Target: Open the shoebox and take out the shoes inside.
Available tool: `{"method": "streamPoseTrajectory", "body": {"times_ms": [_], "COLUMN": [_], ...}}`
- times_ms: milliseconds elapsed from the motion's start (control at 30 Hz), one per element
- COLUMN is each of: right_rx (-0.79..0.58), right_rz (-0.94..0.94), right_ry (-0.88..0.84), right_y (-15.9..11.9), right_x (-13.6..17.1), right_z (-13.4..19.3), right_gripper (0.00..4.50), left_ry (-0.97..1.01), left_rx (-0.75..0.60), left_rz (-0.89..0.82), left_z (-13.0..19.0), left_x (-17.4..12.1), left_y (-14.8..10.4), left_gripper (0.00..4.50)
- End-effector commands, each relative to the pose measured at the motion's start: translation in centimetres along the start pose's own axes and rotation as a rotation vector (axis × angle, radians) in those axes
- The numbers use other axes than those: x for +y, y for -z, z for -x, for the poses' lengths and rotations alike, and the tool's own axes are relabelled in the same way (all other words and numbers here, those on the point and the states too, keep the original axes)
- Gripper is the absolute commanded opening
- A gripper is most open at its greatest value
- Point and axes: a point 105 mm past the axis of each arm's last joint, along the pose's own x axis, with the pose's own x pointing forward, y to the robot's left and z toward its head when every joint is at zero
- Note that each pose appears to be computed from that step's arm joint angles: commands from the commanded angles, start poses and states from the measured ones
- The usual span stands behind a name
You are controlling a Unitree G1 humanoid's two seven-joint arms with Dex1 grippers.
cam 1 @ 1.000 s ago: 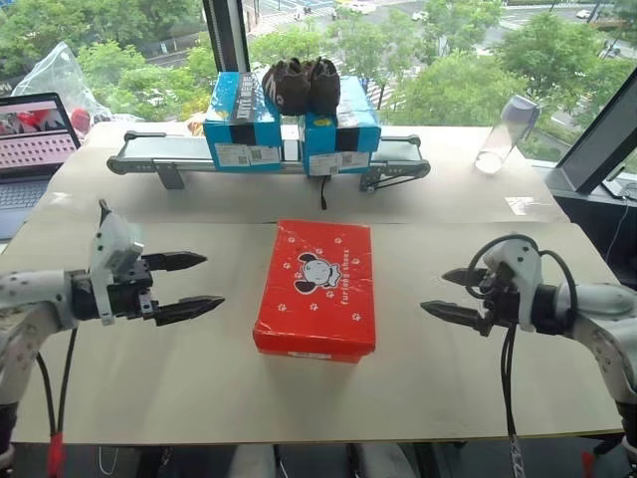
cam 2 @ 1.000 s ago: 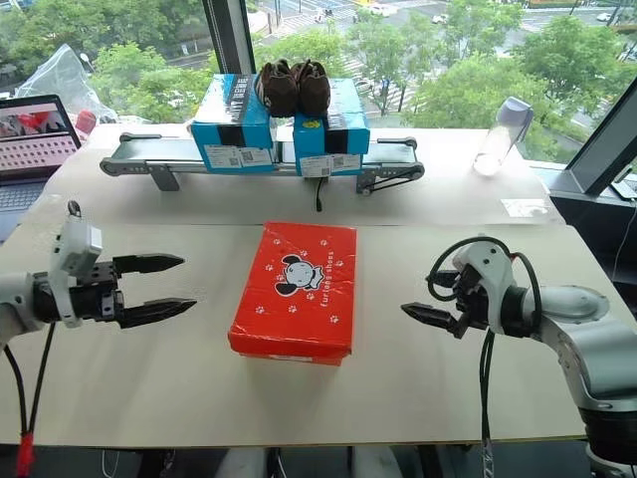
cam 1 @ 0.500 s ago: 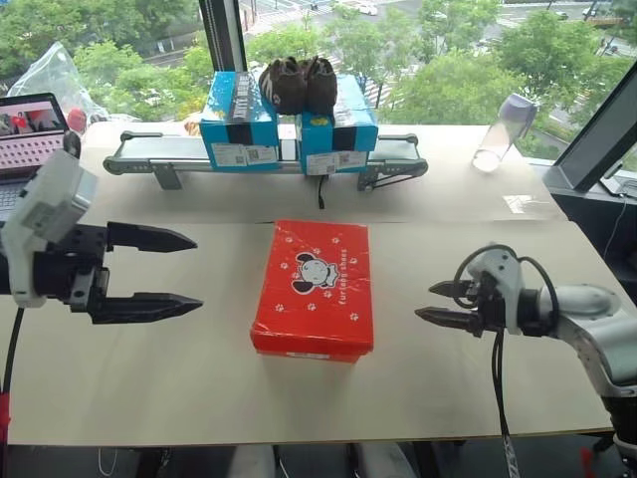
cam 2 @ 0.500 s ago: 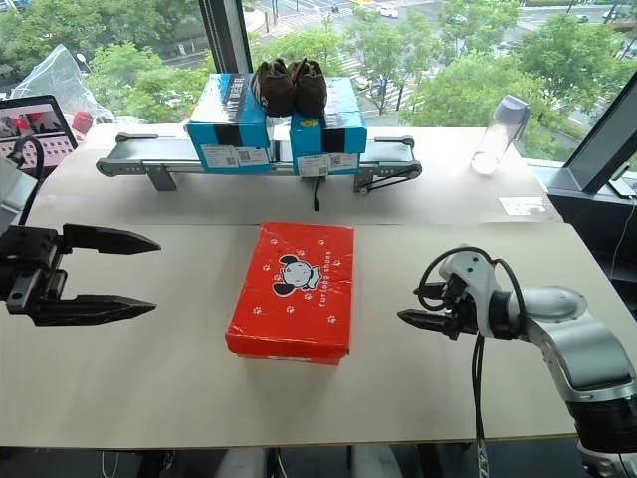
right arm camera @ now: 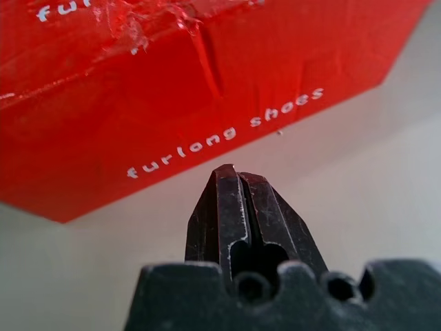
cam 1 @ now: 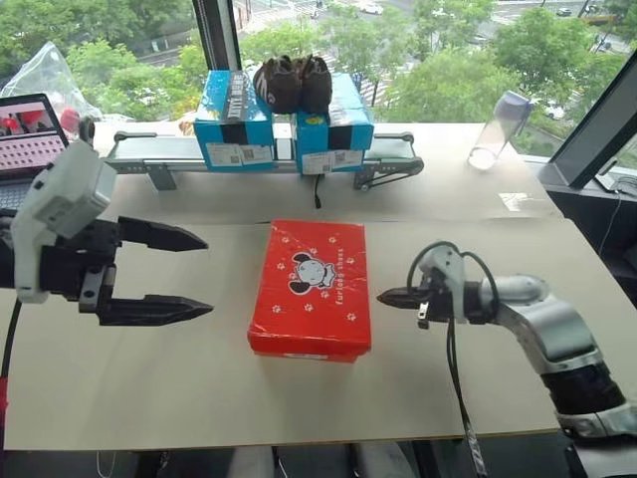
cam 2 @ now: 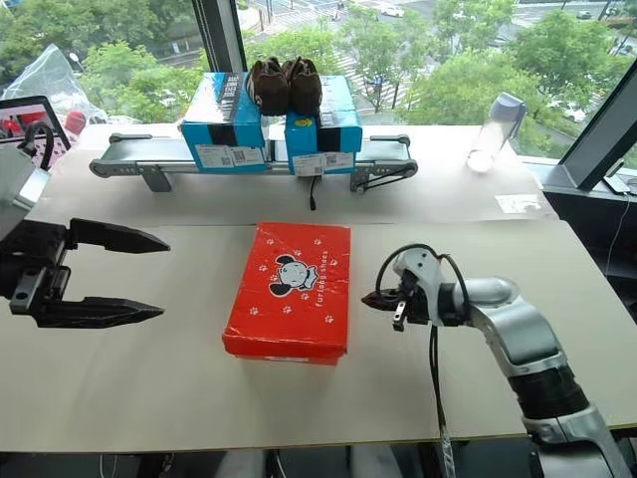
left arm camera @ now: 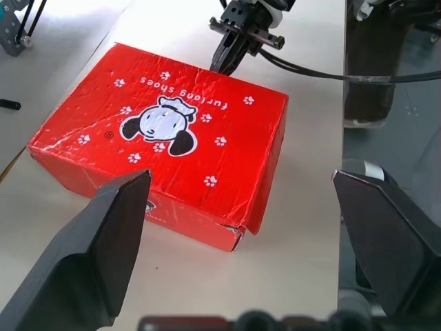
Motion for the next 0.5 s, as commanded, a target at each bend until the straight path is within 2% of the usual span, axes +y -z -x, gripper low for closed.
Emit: {"method": "streamPoseTrajectory", "body": {"times_ms": [33,167,300,433,500], "right_rx": [-0.019,-0.088,-0.155,-0.227,-0.256], "right_rz": [0.075,0.064,0.042,0.072,0.106], "right_ry": [-0.057,-0.109,-0.138,-0.162,-0.199], "right_y": [-1.4,-3.4,-5.7,-8.9,-10.7], "right_x": [0.3,0.6,0.6,0.5,0.9], "right_z": [-0.9,-1.4,-0.5,0.2,-0.2], "right_gripper": [0.05,0.05,0.05,0.05,0.05], "left_ry": [-0.034,-0.083,-0.142,-0.153,-0.159], "left_rx": [-0.027,-0.070,-0.091,-0.152,-0.134], "left_rz": [-0.046,-0.035,-0.023,0.009,0.015], "left_z": [1.0,1.8,2.6,3.2,3.5], "left_x": [0.2,0.9,1.6,1.3,1.0], "left_y": [-0.8,-0.4,0.5,0.6,1.3], "left_gripper": [4.50,4.50,4.50,4.50,4.50]}}
